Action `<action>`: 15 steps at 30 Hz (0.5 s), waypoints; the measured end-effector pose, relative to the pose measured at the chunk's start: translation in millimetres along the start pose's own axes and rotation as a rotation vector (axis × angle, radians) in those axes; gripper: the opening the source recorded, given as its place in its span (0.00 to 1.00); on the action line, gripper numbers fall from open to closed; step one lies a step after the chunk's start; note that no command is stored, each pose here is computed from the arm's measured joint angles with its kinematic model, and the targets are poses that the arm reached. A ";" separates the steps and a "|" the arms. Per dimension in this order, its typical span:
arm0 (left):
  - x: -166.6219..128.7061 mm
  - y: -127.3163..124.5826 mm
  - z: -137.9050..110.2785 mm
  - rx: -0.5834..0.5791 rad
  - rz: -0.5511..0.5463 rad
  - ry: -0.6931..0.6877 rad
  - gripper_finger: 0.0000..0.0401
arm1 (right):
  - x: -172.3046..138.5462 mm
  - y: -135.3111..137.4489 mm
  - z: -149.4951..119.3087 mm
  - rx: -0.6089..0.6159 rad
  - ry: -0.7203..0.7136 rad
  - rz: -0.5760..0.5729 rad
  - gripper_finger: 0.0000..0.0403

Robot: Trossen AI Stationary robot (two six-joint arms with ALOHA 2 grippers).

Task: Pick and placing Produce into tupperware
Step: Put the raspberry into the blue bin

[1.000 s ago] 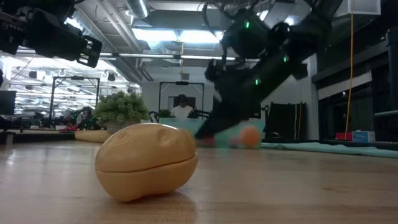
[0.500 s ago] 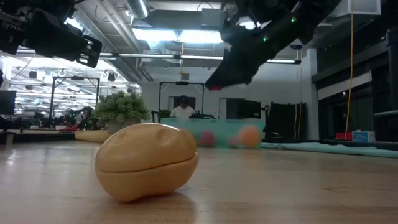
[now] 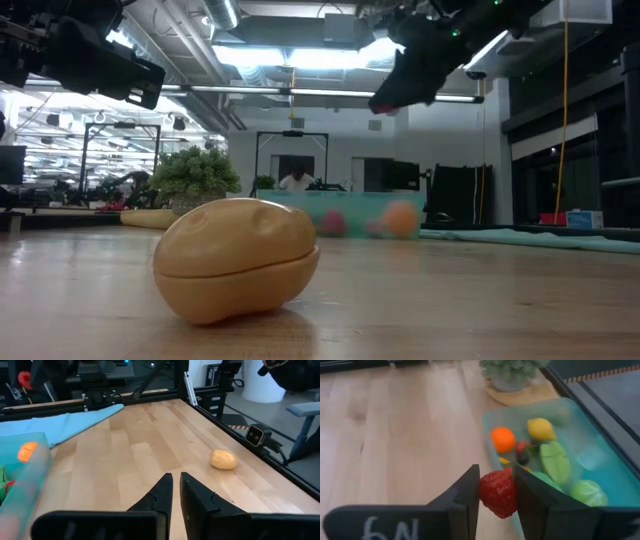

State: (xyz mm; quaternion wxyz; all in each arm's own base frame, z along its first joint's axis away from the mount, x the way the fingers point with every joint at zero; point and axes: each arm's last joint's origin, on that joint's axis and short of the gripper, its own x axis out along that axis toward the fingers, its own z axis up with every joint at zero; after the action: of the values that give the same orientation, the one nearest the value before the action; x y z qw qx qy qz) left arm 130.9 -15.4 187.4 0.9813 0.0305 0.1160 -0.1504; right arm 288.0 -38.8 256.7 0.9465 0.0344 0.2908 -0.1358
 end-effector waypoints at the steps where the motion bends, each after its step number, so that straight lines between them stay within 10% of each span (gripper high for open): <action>1: 0.0 0.1 0.0 0.000 0.001 0.000 0.06 | -3.8 -2.7 0.4 0.001 0.003 -0.007 0.25; 15: 0.0 0.1 -0.1 0.000 0.002 0.001 0.02 | -26.1 -23.1 -63.9 0.091 -0.083 -0.042 0.24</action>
State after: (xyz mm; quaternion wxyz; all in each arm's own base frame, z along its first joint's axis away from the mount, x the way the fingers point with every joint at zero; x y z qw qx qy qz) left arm 131.0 -15.3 187.3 0.9814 0.0306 0.1163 -0.1494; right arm 226.3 -45.6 218.7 0.9521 0.0658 0.2456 -0.1698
